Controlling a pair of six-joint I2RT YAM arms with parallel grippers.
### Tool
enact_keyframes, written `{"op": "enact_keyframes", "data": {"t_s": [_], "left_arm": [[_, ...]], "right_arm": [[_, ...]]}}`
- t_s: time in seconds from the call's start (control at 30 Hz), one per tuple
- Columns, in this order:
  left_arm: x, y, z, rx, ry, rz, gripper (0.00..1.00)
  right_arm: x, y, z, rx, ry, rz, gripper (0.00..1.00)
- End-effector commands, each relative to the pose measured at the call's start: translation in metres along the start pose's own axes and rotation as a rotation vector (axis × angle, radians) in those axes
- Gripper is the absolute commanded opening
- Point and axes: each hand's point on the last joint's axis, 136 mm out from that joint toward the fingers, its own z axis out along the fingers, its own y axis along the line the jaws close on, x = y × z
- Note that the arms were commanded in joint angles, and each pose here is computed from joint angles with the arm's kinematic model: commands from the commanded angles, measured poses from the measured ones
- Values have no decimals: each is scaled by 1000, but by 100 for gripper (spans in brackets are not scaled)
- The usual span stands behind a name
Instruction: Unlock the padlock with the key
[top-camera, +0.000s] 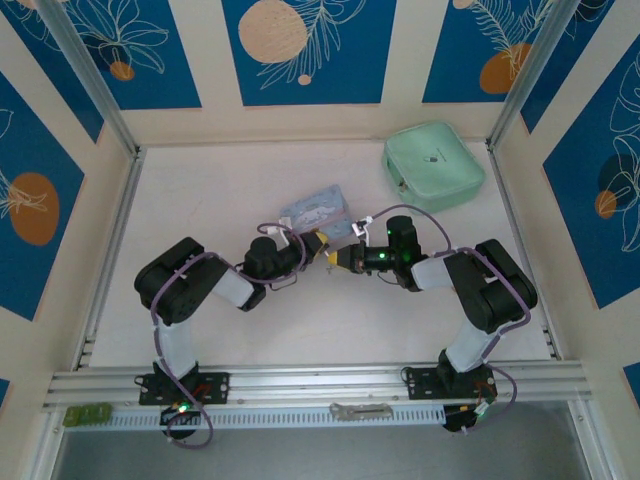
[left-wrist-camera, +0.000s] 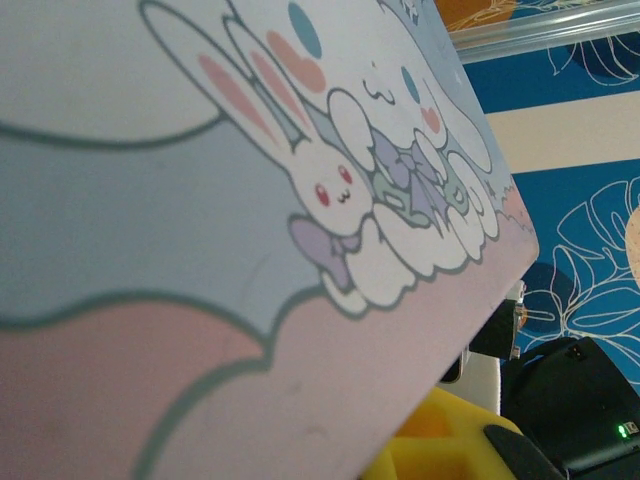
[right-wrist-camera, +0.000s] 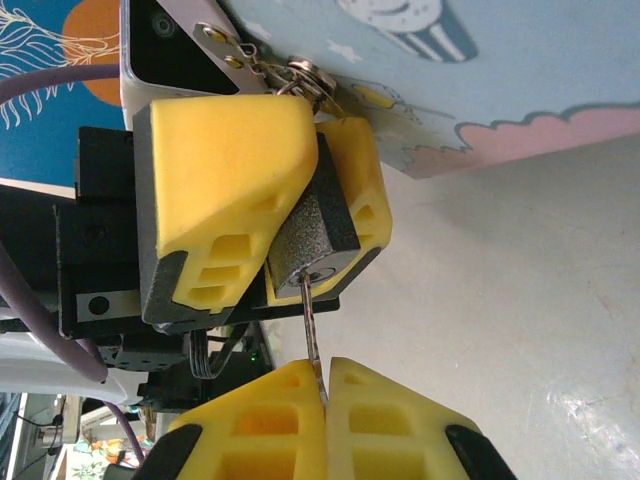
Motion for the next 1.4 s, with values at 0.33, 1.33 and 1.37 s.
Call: {"op": "enact_keyframes", "data": {"t_s": [0.33, 1.33, 1.37], "left_arm": [[25, -40, -10, 131, 86, 52, 0], [23, -55, -8, 182, 63, 67, 0], [23, -55, -7, 181, 58, 70, 0]], "right_arm": [[-41, 5, -8, 38, -125, -18, 0], [-56, 0, -4, 108, -302, 125, 0], [-55, 0, -4, 105, -310, 136, 0]]}}
